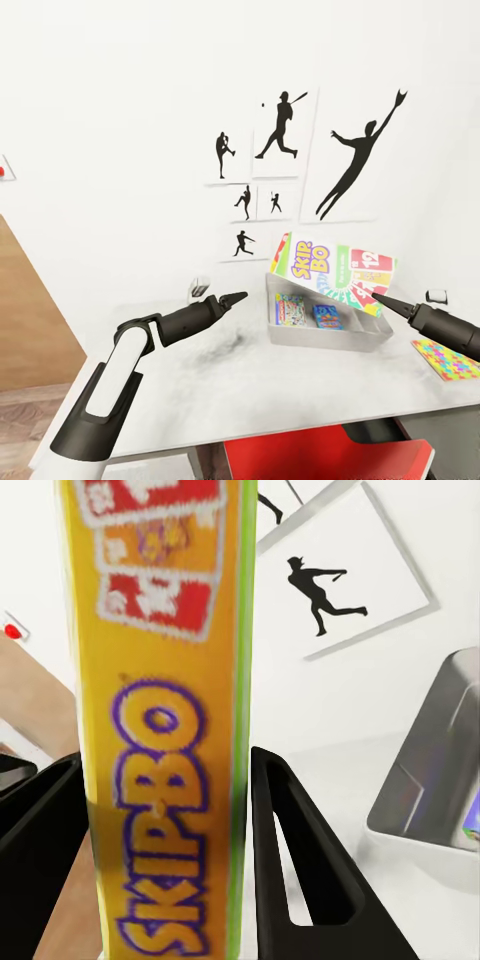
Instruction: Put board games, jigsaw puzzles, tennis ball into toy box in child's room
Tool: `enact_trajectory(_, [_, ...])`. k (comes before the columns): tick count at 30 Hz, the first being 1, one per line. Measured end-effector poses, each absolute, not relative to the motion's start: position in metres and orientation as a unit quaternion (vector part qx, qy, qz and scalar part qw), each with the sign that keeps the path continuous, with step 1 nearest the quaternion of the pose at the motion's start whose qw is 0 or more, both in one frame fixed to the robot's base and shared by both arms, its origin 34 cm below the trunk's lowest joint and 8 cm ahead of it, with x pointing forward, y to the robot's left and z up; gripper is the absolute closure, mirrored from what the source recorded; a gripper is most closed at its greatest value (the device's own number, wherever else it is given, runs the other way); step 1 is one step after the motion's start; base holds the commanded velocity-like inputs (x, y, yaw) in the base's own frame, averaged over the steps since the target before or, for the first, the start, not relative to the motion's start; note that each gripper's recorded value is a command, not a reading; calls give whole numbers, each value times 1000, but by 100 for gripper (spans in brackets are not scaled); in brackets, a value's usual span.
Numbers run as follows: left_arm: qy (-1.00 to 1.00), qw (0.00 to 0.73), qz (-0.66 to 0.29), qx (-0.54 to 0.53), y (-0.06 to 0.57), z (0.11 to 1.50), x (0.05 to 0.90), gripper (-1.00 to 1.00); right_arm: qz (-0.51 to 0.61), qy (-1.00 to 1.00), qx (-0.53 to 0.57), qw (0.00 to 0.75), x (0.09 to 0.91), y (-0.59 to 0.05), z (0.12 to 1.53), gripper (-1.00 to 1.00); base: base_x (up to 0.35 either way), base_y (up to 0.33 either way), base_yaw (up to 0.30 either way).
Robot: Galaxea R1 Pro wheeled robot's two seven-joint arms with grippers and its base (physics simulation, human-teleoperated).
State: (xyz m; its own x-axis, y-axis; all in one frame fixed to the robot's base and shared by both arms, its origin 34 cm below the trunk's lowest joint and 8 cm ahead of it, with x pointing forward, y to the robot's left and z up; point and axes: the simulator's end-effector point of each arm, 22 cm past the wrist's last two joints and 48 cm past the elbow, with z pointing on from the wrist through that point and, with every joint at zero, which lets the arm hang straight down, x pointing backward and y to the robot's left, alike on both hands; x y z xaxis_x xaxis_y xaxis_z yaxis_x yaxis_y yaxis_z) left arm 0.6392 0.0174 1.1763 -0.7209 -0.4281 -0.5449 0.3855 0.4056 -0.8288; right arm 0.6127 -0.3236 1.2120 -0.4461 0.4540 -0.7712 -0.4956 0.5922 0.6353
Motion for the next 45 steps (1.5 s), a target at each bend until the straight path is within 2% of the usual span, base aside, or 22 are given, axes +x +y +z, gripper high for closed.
enact_trajectory(8, [751, 373, -545, -14, 17, 1176, 639, -100, 451, 721, -15, 526, 613, -324, 1212, 100, -14, -34, 37])
enact_trajectory(21, [751, 373, -544, -14, 17, 1176, 639, -100, 452, 721, -15, 525, 613, -323, 1212, 100, 35, -177, 134])
enact_trajectory(45, [752, 373, -544, -13, 17, 1176, 639, -100, 452, 721, -16, 525, 612, -323, 1212, 100, 6, -44, 11])
